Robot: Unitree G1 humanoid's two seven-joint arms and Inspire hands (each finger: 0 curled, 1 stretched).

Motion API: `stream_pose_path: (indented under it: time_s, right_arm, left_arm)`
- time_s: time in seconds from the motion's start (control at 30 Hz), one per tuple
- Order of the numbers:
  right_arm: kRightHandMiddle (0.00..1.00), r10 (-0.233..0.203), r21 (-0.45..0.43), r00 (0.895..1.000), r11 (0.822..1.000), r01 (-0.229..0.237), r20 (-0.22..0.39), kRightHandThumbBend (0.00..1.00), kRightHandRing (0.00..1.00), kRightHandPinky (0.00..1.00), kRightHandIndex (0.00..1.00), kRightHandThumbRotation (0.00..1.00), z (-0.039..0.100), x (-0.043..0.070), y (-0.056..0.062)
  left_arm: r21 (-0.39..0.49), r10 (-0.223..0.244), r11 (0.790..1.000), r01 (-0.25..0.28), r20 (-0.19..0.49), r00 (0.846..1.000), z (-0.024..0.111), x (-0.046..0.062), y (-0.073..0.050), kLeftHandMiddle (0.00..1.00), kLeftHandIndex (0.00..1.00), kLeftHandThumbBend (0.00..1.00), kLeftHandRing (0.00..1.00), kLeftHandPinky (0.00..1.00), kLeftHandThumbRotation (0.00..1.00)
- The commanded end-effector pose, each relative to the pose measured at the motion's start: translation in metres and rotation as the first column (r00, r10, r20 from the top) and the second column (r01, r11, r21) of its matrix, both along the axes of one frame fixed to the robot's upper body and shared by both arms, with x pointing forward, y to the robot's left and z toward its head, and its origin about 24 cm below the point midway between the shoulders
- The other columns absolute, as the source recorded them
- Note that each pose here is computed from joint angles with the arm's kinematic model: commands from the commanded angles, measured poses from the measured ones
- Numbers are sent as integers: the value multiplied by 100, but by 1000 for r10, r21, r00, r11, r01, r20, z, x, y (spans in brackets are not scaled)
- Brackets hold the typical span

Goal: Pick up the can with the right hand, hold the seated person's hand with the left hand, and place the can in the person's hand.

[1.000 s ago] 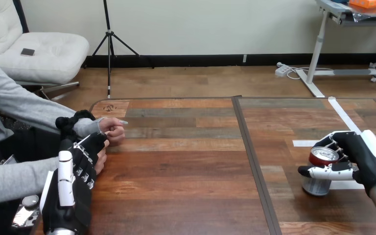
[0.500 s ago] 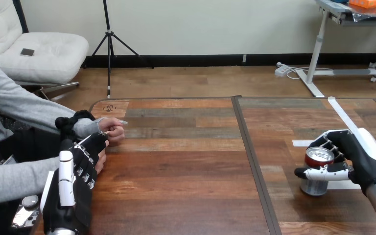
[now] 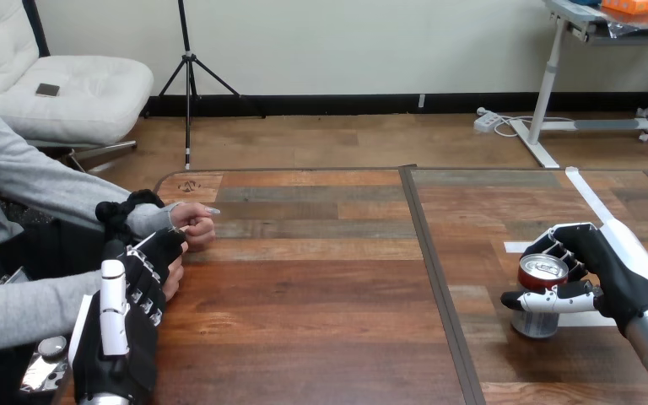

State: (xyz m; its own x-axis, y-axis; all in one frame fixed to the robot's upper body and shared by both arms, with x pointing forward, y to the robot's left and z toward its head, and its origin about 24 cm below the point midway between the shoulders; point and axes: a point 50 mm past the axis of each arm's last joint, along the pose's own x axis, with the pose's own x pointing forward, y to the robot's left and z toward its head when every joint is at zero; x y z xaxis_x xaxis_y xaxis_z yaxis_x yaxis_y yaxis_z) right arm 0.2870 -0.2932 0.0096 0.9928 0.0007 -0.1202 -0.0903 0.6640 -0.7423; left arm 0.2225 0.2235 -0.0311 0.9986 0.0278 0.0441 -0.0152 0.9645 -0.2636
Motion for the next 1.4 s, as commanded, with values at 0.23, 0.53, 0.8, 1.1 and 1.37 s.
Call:
stream_pose_path:
  time_s: [0.23, 0.53, 0.8, 1.1, 1.37]
  right_arm:
    - [48, 34, -22, 998, 999, -33, 52, 79, 44, 41, 50, 0, 23, 15, -2]
    - [50, 18, 3, 1000, 1000, -19, 16, 82, 46, 42, 53, 0, 21, 15, -3]
    - [51, 5, 40, 1000, 999, -5, -6, 85, 47, 43, 55, 0, 20, 15, -4]
    - [53, -2, 50, 1000, 999, 3, -28, 89, 49, 45, 58, 0, 19, 15, -5]
    - [54, -6, 75, 999, 997, 9, -38, 92, 50, 45, 58, 0, 20, 16, -5]
  left_arm:
    - [40, -29, 999, 25, 109, 994, 23, 16, -2, 83, 72, 53, 90, 100, 100]
    - [44, -25, 999, 21, 108, 994, 23, 16, -2, 83, 72, 55, 90, 100, 100]
    - [48, -22, 999, 17, 108, 994, 22, 17, -2, 82, 71, 55, 90, 99, 100]
    - [47, -29, 999, 24, 109, 994, 23, 17, -2, 83, 71, 54, 89, 99, 100]
    - [48, -27, 999, 22, 106, 994, 23, 17, -2, 83, 72, 54, 89, 98, 100]
